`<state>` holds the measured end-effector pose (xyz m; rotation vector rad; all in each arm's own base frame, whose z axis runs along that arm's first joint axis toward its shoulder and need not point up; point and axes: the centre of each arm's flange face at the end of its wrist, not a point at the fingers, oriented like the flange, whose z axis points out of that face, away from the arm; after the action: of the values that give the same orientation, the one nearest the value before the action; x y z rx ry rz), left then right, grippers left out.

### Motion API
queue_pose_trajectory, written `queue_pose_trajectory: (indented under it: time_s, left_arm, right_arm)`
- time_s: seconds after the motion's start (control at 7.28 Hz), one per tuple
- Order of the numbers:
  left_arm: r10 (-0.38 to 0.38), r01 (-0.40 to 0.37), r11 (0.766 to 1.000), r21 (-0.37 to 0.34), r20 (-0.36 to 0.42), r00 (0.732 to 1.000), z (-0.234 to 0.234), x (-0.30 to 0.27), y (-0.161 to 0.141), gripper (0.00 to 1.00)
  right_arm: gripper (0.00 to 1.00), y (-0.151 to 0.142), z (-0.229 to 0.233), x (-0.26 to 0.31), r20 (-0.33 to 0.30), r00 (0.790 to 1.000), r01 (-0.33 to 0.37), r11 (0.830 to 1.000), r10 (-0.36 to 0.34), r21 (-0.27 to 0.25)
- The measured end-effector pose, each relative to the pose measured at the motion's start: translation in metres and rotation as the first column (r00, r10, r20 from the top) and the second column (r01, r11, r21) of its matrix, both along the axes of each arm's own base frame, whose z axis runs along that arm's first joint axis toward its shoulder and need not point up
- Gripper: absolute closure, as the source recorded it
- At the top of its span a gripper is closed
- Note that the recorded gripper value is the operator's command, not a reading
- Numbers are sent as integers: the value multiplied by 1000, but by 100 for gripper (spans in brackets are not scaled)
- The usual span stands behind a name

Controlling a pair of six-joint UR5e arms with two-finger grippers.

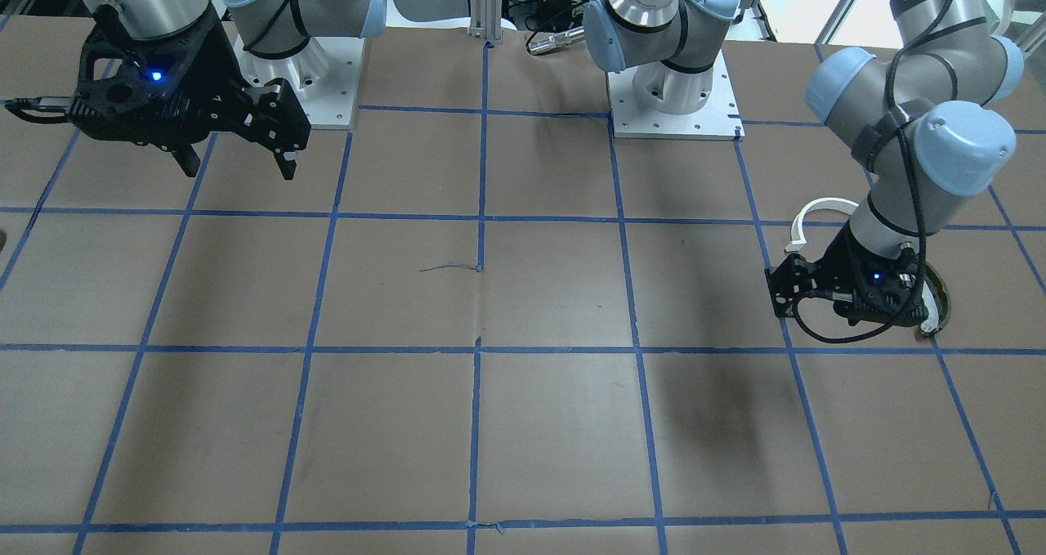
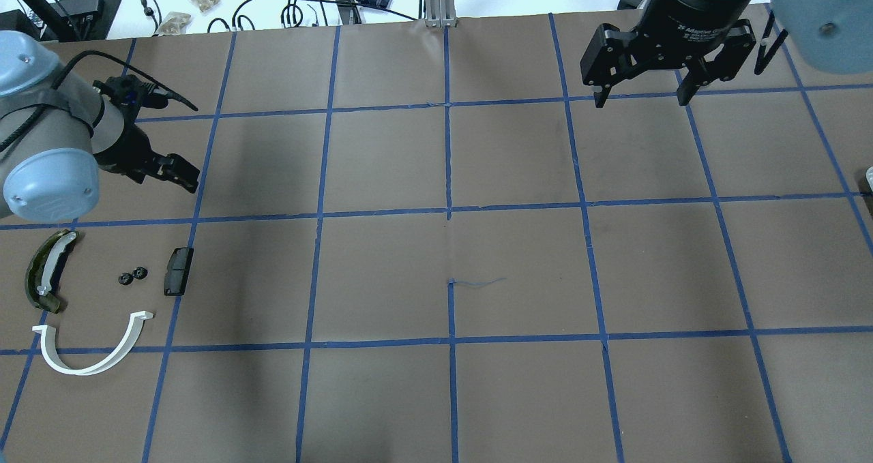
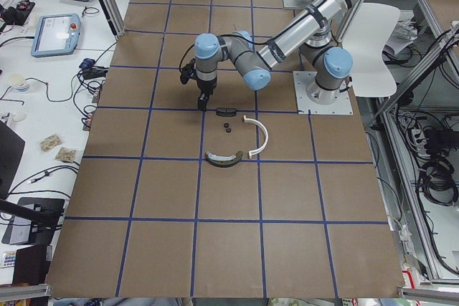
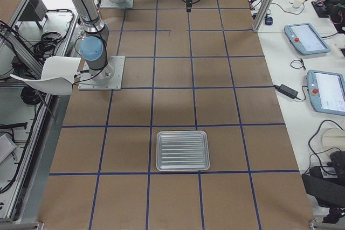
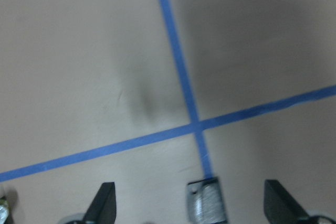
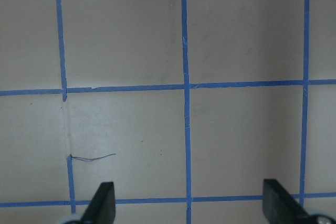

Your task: Place bearing gear from tray to pile

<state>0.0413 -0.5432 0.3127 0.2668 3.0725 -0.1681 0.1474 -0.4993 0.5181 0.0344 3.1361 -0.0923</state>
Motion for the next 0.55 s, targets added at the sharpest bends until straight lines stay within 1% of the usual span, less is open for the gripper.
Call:
queue_pose_trajectory:
  time_s: [0.14,0.27,0.41,0.55]
  left_arm:
    - [53,-53,999,-10,-12,999,27,-38,1,0]
    - [114,-113,994,9,-28,993,57,-72,4,0]
    - [171,-170,984,47,-38,984,90,-105,5,0]
    - [200,-197,977,82,-35,979,123,-134,5,0]
  right_arm:
    - [0,0,1,0,3,1000,0,1000,0,-3]
    - [0,0,1,1,6,1000,-1,1000,1,-4]
    - [0,0,1,1,5,1000,-1,1000,1,-4]
    - [0,0,1,1,5,1000,-1,1000,1,-3]
